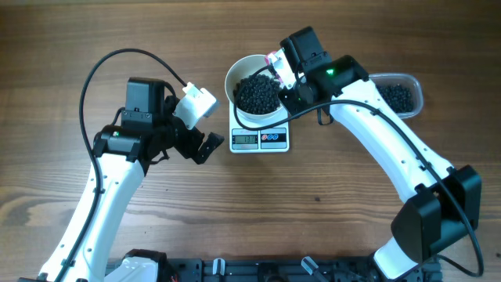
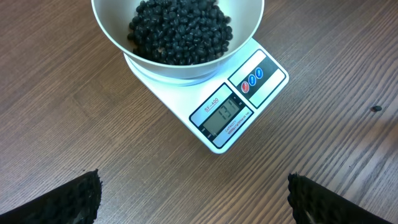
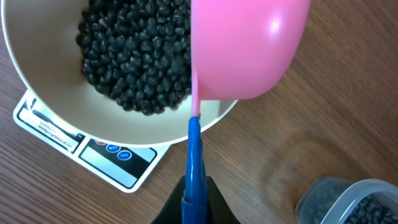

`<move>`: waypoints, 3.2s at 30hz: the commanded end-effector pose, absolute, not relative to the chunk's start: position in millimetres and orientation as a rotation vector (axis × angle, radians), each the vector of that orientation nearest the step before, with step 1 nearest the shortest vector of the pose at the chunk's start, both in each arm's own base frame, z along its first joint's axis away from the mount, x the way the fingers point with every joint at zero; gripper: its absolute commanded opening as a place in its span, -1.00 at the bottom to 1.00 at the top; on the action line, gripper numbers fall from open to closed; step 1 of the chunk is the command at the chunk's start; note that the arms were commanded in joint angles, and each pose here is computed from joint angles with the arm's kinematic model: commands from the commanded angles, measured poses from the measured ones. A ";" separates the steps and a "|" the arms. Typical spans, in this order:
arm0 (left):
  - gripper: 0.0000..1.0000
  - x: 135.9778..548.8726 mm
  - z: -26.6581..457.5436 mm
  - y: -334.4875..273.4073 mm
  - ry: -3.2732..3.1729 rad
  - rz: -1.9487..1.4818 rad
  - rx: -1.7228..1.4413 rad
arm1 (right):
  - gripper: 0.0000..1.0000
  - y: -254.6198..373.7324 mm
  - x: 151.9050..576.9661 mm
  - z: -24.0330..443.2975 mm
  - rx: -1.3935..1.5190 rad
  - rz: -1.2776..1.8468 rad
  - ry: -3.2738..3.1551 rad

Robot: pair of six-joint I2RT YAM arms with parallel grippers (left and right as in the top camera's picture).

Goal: Scoop item into bowl and weigh 150g on scale
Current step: 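Tip the scoop over the bowl to pour beans in, then return the scoop into the bean tub with the right gripper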

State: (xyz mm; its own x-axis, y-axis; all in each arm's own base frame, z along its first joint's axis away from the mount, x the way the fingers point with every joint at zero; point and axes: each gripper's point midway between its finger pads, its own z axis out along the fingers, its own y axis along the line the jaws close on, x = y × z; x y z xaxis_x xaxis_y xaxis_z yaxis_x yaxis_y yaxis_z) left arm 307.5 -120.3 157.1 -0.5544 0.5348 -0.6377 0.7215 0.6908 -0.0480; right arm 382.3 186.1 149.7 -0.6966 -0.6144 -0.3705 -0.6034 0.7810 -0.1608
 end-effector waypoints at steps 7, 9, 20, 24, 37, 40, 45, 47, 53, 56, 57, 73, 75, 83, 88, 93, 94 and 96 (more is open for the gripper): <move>1.00 307.4 155.9 -118.2 2.309 -0.407 0.941 | -0.92 217.1 390.2 164.1 -0.937 0.161 2.481; 1.00 307.3 155.8 -118.2 2.310 -0.408 0.941 | -0.91 214.7 392.3 164.7 -0.908 0.165 2.488; 1.00 307.3 155.8 -118.2 2.310 -0.408 0.941 | -0.91 194.2 406.9 204.2 -0.696 0.467 2.433; 1.00 307.3 155.7 -118.2 2.310 -0.408 0.941 | -0.91 166.8 411.2 230.5 -0.606 0.573 2.381; 1.00 307.3 155.8 -118.2 2.310 -0.408 0.941 | -0.91 32.4 391.2 228.6 -0.242 0.535 2.537; 1.00 307.3 155.8 -118.2 2.310 -0.408 0.941 | -0.92 16.1 375.3 210.4 -0.216 0.511 2.620; 1.00 307.4 155.9 -118.2 2.309 -0.408 0.941 | -0.91 -0.1 356.5 172.5 -0.163 0.407 2.768; 1.00 307.3 155.8 -118.2 2.310 -0.408 0.941 | -0.91 -7.5 350.0 159.5 -0.148 0.349 2.815; 1.00 307.3 155.7 -118.2 2.310 -0.408 0.941 | -0.91 -34.1 330.4 127.6 -0.117 0.128 2.936; 1.00 307.4 155.9 -118.2 2.310 -0.407 0.941 | -0.91 -48.3 325.5 116.2 -0.107 0.006 2.966; 1.00 307.3 155.7 -118.2 2.310 -0.408 0.941 | -0.91 -51.9 325.1 113.6 -0.104 -0.025 2.968; 1.00 307.3 155.8 -118.2 2.310 -0.408 0.941 | -0.91 -73.6 341.4 58.9 -0.171 -0.177 3.034; 1.00 307.4 155.9 -118.2 2.310 -0.407 0.941 | -0.91 -67.6 339.5 57.8 -0.178 -0.126 3.042; 1.00 307.4 155.9 -118.2 2.309 -0.408 0.941 | -0.91 -33.6 334.0 57.9 -0.194 0.164 3.041; 1.00 307.3 155.7 -118.2 2.310 -0.407 0.941 | -0.91 -17.5 333.6 58.6 -0.237 0.221 3.037; 1.00 307.4 155.9 -118.2 2.310 -0.407 0.941 | -0.91 -3.2 329.8 58.5 -0.299 0.235 3.050; 1.00 307.3 155.7 -118.2 2.310 -0.408 0.941 | -0.91 0.8 329.5 58.7 -0.310 0.249 3.049; 1.00 307.3 155.7 -118.2 2.310 -0.408 0.941 | -0.91 5.3 329.3 59.2 -0.317 0.276 3.044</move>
State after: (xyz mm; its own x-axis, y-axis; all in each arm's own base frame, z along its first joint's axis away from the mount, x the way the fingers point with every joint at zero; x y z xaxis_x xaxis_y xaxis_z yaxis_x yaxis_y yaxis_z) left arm 307.5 -120.3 157.1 -0.5544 0.5348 -0.6377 0.7215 0.6908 -0.0480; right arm 335.3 -18.9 63.7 -0.9807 -0.1680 -0.1003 -0.1761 0.9813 0.0774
